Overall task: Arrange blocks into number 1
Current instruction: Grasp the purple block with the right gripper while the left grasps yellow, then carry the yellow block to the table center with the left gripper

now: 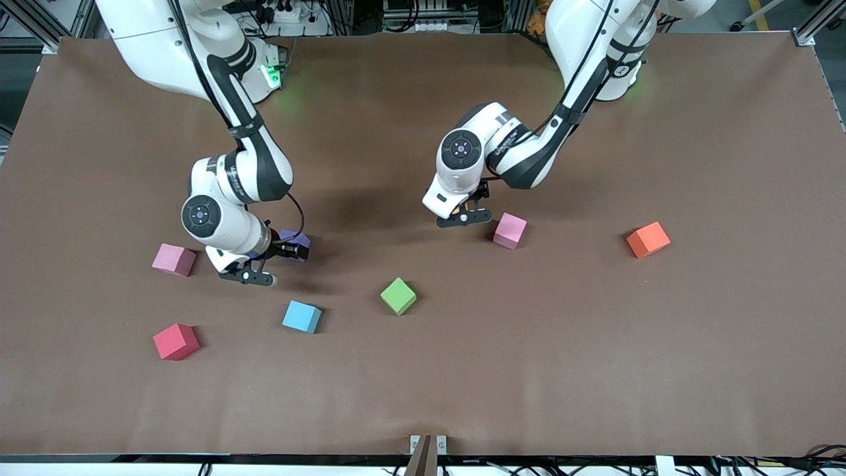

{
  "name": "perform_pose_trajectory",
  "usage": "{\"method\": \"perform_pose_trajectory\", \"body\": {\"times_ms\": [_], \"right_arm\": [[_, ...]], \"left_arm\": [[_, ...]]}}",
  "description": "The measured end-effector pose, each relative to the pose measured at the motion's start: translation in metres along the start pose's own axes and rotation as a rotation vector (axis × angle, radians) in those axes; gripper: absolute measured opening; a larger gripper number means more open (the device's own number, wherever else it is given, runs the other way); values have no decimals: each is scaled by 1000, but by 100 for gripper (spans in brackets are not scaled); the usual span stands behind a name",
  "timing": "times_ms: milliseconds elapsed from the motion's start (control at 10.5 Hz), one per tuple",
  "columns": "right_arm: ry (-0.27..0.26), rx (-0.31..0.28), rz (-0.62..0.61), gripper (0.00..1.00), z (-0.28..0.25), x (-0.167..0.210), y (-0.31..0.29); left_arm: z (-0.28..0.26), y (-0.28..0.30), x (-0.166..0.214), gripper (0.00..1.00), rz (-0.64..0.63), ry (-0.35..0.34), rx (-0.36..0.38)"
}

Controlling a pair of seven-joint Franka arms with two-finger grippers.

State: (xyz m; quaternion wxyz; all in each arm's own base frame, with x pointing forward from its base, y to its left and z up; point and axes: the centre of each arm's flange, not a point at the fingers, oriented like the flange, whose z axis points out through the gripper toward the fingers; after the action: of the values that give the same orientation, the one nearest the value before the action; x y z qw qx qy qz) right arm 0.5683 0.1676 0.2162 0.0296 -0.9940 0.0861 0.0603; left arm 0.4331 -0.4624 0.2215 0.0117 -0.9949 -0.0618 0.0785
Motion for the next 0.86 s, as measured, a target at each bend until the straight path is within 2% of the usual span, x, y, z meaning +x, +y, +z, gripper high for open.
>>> {"method": "perform_pose_trajectory", "body": {"times_ms": [572, 763, 858], "right_arm": [[0, 0, 0, 69, 0, 0, 0], [0, 0, 0, 70, 0, 0, 0], [0, 0, 0, 71, 0, 0, 0]], "left_arm": [[27, 2, -4, 99, 37, 18, 18], [28, 1, -1, 71, 33, 22, 13], [27, 2, 0, 65, 33, 24, 10]]}}
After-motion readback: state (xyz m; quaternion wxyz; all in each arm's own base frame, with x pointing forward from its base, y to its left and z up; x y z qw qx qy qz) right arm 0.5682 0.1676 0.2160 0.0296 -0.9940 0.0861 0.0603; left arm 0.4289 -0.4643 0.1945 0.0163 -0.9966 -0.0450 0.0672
